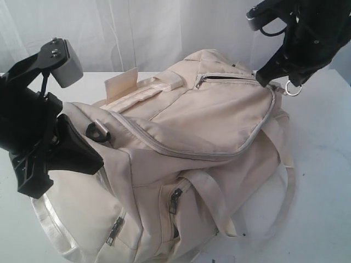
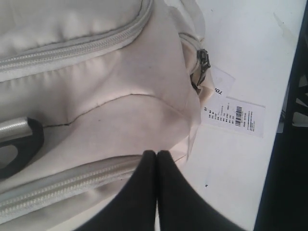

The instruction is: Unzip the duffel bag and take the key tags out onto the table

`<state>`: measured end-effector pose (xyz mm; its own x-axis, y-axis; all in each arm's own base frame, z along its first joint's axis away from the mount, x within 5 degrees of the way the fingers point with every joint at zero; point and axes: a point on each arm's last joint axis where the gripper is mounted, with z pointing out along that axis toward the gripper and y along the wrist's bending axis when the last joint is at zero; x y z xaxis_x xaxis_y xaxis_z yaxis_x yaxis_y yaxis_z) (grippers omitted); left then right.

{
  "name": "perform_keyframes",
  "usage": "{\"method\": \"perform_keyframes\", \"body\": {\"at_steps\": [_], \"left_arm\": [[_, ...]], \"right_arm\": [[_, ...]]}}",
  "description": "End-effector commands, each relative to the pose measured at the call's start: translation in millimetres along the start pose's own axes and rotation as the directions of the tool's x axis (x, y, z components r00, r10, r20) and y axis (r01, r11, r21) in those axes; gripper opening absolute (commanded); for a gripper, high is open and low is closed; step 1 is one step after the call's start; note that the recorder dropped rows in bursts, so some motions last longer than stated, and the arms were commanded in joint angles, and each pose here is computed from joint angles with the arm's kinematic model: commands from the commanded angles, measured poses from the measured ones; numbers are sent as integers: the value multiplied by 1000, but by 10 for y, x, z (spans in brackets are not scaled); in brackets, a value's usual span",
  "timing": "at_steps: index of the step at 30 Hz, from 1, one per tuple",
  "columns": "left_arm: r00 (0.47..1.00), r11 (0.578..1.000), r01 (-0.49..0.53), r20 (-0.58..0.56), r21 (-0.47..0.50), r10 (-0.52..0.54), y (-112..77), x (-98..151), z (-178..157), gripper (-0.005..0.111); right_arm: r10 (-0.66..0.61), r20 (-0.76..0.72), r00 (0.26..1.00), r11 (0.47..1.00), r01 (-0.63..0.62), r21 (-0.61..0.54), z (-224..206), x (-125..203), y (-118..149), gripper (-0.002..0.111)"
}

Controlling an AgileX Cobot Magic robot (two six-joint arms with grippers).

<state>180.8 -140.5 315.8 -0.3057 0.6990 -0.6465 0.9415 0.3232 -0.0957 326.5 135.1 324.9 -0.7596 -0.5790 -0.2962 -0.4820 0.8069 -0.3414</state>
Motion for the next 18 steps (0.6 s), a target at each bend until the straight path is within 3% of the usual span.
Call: {"method": "perform_keyframes", "body": {"at_steps": [1,5,9,11,13,15,17,18], "left_arm": [[999,999,-1,36,34,0,-63,-57,-34,0],[990,997,-79,117,11,78,-222,-221,-369,0],[983,990,-56,167,-129,78,-178,-380,-599,0],[994,971,-28,99,-238,53,-28,-434,-656,0],[999,960,-1,34,-278,11,156,-475,-594,0],[999,969,5,-41,-248,-15,320,-527,-439,0],[995,977,22,-89,-210,-41,449,-551,-274,0],[994,979,27,-99,-204,-48,480,-546,-227,0]], "right_arm": [[16,-80,997,1000,-17,-14,46,141,-2,0],[29,-101,994,999,-32,-26,135,192,45,0],[78,-21,997,993,-80,-85,143,153,30,0],[141,38,989,980,-134,-146,109,154,-83,0],[206,56,977,952,-187,-243,102,183,-185,0],[287,80,955,884,-232,-406,124,189,-243,0],[352,111,930,832,-256,-492,161,165,-234,1],[349,121,929,831,-247,-499,172,158,-226,3]]}}
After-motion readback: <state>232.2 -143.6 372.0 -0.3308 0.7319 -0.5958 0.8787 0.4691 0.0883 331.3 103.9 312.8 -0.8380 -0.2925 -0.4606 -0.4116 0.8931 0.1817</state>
